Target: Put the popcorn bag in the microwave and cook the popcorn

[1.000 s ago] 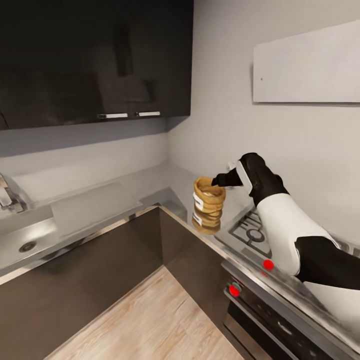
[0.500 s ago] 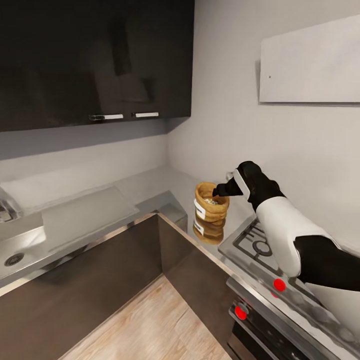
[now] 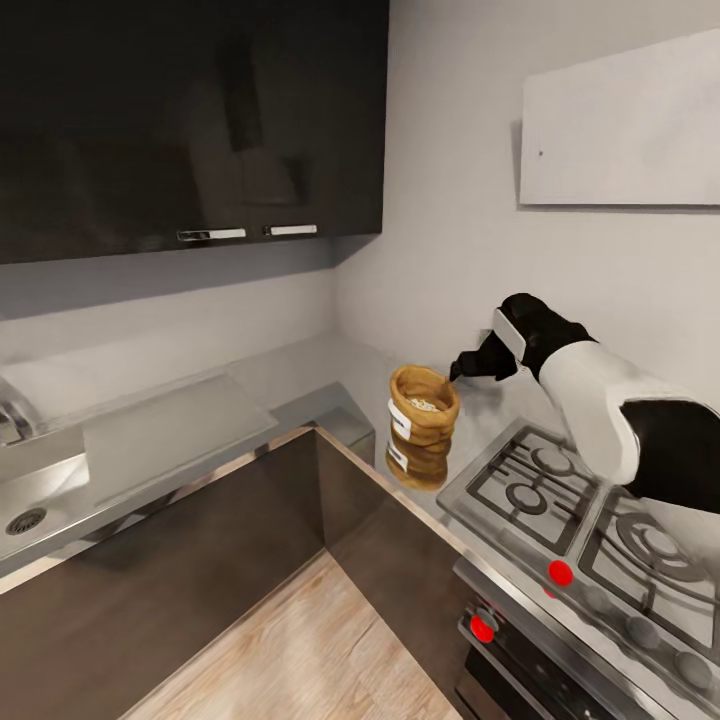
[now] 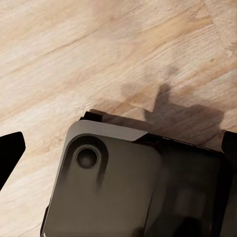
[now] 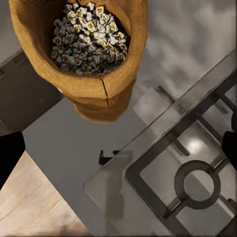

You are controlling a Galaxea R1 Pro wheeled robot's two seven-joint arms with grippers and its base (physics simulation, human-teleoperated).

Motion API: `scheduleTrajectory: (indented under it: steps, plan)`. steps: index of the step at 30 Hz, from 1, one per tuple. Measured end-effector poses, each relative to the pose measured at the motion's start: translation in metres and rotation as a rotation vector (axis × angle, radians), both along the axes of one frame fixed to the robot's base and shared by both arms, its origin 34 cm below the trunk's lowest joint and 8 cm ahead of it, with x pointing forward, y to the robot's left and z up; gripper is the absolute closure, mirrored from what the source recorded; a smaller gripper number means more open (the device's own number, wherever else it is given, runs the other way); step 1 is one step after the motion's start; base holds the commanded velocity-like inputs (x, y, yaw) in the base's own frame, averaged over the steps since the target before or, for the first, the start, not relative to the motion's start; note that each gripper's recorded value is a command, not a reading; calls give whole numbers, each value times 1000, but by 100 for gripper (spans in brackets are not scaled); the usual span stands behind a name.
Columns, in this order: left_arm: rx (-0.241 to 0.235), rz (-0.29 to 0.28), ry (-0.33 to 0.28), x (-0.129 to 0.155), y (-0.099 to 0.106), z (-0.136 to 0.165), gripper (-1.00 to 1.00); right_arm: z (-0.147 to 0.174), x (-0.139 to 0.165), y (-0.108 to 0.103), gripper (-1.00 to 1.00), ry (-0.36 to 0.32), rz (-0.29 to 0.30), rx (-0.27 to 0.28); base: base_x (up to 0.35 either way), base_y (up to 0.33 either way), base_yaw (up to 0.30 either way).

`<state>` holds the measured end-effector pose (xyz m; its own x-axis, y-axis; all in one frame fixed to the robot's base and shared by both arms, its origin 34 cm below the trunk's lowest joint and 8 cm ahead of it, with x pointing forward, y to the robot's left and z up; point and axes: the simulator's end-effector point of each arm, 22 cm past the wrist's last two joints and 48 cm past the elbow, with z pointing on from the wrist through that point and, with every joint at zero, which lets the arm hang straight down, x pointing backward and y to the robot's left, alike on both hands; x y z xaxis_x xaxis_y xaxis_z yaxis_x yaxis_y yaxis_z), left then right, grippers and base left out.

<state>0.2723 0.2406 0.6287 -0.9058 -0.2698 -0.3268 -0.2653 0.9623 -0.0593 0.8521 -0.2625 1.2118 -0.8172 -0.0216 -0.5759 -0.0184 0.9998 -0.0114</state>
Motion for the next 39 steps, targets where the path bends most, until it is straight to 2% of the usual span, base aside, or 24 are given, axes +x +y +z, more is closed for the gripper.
scheduleTrajectory:
  steps: [9,15,24,39]
  plan:
    - [-3,-6,9,-7,-3,-1,-100,2,-1,-5,-100,10,-4,-19,3,0,0]
    - [-4,-3,9,-7,-3,-1,-100,-2,-3,-4,-100,17,-1,-23,281,0,0]
    - [-5,-4,10,-7,-3,-1,-100,-4,-3,-5,-100,18,-3,-23,55,0,0]
    - [-1,0,8,-7,1,-1,-100,-6,-4,-4,-100,21,0,-25,176,0,0]
